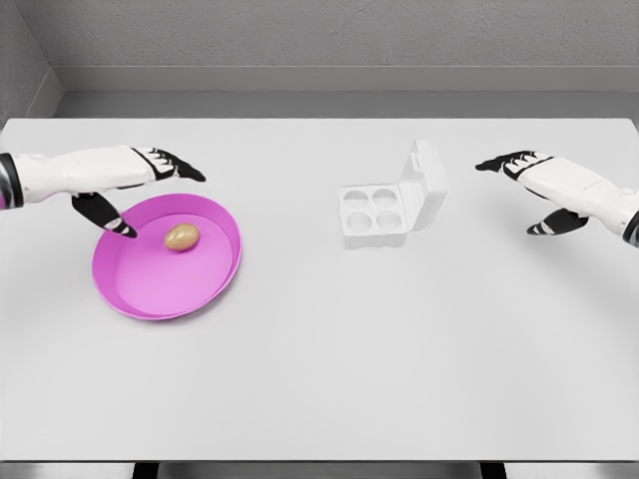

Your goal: Pack egg into the box and close the box lid

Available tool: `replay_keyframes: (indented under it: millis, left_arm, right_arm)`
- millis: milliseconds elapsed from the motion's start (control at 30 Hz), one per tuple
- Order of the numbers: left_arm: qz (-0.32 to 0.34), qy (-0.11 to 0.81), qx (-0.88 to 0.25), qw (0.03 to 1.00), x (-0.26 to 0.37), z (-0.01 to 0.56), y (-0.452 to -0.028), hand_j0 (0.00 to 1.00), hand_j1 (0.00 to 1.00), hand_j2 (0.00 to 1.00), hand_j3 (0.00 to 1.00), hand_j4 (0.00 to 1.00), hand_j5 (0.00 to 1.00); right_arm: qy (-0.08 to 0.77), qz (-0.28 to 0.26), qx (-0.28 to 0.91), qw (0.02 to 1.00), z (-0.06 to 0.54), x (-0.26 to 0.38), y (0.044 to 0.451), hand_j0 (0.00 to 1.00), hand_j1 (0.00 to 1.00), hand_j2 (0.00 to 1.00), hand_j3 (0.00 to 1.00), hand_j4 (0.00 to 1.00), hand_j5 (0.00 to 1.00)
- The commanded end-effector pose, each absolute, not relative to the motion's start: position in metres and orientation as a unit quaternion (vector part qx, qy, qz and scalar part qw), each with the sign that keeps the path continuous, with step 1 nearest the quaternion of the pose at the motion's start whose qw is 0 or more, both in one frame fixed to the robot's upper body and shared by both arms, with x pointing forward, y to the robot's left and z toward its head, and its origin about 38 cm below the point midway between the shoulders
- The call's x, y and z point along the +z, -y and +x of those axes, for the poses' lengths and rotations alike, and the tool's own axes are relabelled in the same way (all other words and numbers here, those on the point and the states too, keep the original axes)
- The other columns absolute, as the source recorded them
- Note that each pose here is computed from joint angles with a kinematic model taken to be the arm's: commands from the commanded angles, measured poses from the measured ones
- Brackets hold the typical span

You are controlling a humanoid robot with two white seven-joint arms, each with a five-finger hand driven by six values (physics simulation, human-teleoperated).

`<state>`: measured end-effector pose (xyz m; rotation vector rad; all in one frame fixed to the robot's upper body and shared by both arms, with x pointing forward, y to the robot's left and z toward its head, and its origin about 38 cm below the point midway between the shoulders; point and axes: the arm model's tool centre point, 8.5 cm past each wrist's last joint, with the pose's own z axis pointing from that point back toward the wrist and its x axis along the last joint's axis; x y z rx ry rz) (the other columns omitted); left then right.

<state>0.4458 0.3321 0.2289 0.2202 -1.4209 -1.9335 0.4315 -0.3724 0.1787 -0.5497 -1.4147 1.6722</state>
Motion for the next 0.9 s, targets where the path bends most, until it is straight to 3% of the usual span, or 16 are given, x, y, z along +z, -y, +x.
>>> replay_keyframes:
  millis: [0,867]
  left_arm:
    - [0.082,0.561,-0.735,0.372,0.232,0.445,-0.336,1.0,1.0,1.0,1.0,1.0,1.0]
    - [0.026,0.529,-0.76,0.376,0.199,0.435,-0.313,1.0,1.0,1.0,1.0,1.0,1.0]
  right_arm:
    - [0.568,-0.22,0.668,0.427,0.431,0.181,0.373,1.0,1.0,1.0,1.0,1.0,1.0]
    - [0.572,-0.222,0.668,0.422,0.433,0.185,0.37,1.0,1.0,1.0,1.0,1.0,1.0]
